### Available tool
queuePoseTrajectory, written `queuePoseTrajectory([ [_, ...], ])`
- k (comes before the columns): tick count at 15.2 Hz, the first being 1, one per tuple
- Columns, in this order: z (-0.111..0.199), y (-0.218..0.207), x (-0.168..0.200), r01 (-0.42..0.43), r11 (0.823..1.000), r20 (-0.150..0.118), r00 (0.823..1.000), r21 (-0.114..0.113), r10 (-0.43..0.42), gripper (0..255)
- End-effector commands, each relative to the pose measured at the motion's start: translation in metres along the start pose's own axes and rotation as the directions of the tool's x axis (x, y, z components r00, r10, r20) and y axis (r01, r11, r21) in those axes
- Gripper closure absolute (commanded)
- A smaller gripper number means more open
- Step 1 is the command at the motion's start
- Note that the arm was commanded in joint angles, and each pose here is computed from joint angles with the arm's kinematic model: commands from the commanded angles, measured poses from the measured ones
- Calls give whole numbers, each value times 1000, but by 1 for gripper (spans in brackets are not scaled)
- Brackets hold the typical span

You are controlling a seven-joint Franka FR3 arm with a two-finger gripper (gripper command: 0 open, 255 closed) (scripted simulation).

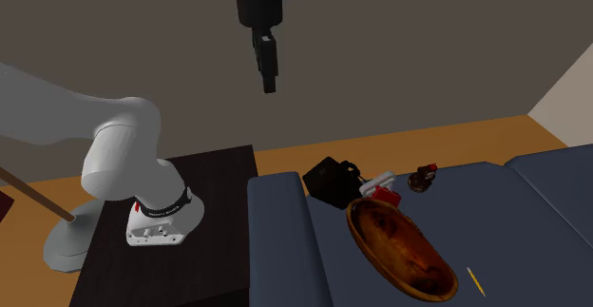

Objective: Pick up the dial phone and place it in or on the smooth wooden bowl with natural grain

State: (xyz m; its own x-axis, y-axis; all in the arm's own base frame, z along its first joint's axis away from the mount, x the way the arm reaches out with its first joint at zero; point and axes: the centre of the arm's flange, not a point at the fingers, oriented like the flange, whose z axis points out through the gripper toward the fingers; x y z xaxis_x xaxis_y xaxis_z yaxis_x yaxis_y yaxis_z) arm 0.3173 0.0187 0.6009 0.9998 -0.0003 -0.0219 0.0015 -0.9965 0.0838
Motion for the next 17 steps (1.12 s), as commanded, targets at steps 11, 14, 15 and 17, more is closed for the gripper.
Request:
queuePoseTrajectory([
  [11, 99, -5, 93, 34, 999, 36, 999, 13, -35, 0],
  [14, 130, -8, 120, 44, 999, 46, 998, 17, -45, 0],
  [15, 140, -9, 128, 48, 999, 50, 998, 18, -48, 0],
  [17, 160, -11, 146, 54, 998, 57, 997, 21, -55, 0],
])
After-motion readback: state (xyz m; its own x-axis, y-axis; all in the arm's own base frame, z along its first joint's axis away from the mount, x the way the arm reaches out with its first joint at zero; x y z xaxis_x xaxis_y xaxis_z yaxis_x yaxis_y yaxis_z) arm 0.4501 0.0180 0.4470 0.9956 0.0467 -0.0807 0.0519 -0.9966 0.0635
